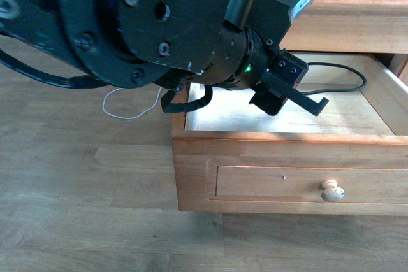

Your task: Put charger into drawer

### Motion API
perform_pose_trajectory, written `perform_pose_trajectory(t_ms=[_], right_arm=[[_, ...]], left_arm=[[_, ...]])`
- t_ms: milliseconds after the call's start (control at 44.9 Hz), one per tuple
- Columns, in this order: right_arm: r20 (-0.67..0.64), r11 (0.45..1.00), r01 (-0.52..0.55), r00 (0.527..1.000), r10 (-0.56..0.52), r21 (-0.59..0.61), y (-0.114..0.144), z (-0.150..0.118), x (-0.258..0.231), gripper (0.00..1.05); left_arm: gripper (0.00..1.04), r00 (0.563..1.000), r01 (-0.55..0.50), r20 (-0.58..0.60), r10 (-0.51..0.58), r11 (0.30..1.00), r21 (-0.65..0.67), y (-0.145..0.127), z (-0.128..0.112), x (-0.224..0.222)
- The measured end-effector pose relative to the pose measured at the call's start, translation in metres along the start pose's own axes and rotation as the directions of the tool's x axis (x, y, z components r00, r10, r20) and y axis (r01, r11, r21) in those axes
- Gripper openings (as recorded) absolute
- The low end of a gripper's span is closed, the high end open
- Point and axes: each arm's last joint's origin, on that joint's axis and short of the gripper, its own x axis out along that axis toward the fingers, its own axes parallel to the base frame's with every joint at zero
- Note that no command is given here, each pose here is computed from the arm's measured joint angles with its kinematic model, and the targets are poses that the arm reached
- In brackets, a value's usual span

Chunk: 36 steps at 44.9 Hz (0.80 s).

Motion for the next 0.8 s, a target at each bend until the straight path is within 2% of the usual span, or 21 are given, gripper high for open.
perform_pose_trajectory(t_ms=[267,579,713,802], right_arm=[[0.000,1.000,0.000,1.000,0.000,0.000,0.000,0.000,0.000,0.96],[0.000,1.000,0.000,1.000,0.000,0.000,0.000,0.000,0.000,0.96],[0.000,1.000,0.000,1.000,0.000,0.000,0.000,0.000,0.000,0.96],[0.000,1.000,0.000,1.000,0.000,0.000,0.000,0.000,0.000,0.96]], left_arm=[[0.40,0.999,0.007,-0.049,-0.007,1.000,-0.009,-0.004,-0.009,0.043],[0.40,0.996,0.020,-0.083,-0.020,1.000,-0.012,-0.010,-0.017,0.064],[0.61,0.997,0.005,-0.076,-0.006,1.000,-0.011,-0.011,-0.016,0.064],[0.77,0.998,-0.039,-0.053,0.038,0.999,-0.013,-0.009,-0.013,0.058]])
